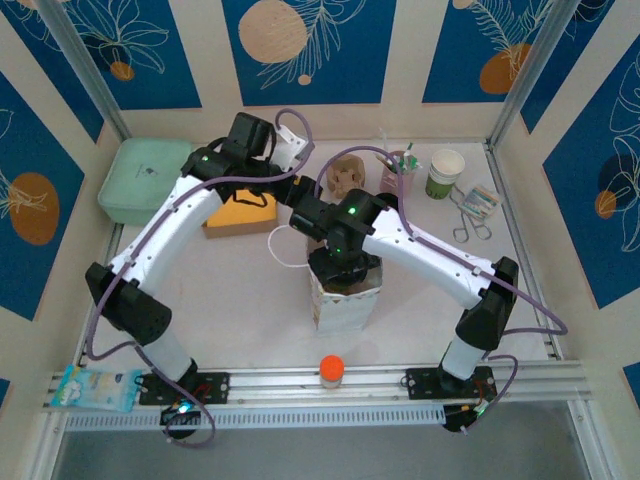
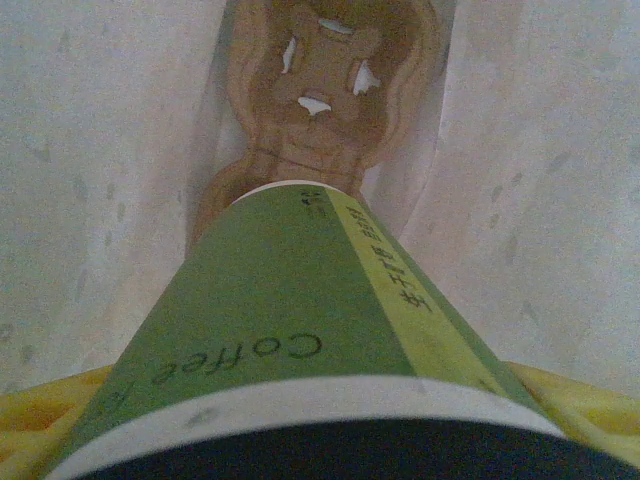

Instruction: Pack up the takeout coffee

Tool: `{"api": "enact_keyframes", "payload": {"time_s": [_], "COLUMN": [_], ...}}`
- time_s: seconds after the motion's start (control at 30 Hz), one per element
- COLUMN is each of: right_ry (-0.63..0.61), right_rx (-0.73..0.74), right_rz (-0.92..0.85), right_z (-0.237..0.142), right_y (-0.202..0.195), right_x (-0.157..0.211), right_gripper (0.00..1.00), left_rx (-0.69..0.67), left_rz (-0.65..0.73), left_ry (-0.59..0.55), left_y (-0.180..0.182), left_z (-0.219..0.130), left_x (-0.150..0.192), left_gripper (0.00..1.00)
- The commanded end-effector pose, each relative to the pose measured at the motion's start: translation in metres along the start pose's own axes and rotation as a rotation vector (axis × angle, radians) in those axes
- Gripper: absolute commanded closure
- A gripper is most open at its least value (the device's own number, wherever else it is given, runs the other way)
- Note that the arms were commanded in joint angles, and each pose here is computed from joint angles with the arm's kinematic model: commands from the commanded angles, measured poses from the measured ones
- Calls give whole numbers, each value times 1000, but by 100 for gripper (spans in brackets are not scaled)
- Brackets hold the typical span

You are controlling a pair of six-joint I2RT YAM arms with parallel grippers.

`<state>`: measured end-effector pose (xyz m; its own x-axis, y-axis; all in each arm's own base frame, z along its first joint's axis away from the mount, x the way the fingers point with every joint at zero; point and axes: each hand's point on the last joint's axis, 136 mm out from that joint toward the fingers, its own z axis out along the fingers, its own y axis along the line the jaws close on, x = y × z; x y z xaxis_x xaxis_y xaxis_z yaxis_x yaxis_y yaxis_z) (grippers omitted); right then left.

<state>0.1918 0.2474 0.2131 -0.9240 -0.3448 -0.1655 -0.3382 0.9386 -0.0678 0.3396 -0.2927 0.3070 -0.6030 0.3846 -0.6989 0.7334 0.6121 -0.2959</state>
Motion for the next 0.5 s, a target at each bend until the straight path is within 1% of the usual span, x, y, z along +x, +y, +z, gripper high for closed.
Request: {"api": "enact_keyframes", "payload": {"time_s": [0.0,0.1,0.33,0.47], "right_ry": [-2,0,2,1], "right_rx": [-27,-25,-21,-17], "right_rz": [11,8,11,15], "right_z": [-6,-6,-4,-4], "right_y": [1,1,-1,-3], "right_x": [6,7,8,8], "right_gripper": [82,82,82,82], "left_rx": [19,5,28,-6], "left_rz": [38,36,48,48], "left_ry": [60,94,135,169], "left_y": [-6,-3,-9,-2], "left_z": [4,13,27,34], "left_x": [8,13,24,32], "left_gripper": [27,29,32,37]}}
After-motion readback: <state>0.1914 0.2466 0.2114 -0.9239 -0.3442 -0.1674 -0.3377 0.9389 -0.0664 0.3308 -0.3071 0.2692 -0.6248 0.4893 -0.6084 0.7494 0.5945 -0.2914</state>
